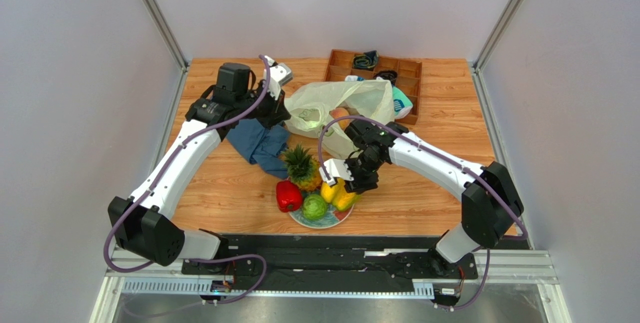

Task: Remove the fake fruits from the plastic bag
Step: Place the fake fruit on the plate.

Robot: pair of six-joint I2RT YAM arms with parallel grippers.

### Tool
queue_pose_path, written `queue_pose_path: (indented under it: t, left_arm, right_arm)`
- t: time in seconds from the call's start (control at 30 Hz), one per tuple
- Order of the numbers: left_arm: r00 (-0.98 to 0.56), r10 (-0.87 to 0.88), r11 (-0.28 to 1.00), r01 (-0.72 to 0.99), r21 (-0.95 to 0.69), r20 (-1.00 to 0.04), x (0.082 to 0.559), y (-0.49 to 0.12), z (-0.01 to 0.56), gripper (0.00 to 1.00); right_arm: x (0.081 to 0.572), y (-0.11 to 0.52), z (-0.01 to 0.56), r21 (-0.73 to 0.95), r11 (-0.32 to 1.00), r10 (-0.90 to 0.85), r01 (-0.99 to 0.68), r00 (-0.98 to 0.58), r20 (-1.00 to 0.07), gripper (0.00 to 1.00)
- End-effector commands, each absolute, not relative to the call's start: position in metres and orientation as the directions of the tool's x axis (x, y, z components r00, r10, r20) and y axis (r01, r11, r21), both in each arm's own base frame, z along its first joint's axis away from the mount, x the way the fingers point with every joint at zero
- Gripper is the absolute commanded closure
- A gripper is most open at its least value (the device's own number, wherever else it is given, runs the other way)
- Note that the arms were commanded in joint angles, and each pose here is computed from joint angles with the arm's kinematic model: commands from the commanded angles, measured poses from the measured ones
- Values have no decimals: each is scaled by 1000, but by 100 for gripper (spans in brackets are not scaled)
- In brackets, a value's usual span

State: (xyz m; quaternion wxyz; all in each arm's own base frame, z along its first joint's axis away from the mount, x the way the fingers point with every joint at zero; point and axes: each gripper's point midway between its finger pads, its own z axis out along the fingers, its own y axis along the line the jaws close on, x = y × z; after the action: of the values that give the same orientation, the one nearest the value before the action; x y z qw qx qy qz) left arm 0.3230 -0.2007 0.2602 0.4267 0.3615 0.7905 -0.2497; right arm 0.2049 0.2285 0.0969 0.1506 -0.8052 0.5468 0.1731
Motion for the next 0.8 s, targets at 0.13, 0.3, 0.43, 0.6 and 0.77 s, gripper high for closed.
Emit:
queue_pose_path:
  t: [0.13, 0.3, 0.43, 0.6, 0.77]
  left_arm:
    - [-355, 366, 609, 790, -67, -860, 330, -200, 262, 100]
    - [-372, 356, 601, 794, -95, -857, 332, -205, 259, 100]
    - [-372, 351, 598, 795, -101, -859, 335, -208, 260, 100]
    - [-371, 344, 596, 796, -104, -863, 337, -209, 262, 100]
    - [-375, 330, 588, 800, -122, -867, 338, -213, 262, 100]
  right_arm:
    - [208, 244, 92, -87, -403, -780, -911, 392, -487, 65]
    - [197, 243, 84, -41, -403, -785, -914, 369, -497, 64]
    - [197, 246, 81, -36, -381, -788, -924, 345, -510, 52]
    - [208, 248, 93, -103, -329, -798, -939, 335, -502, 0]
    - [226, 225, 137, -177, -210, -825, -962, 271, -496, 0]
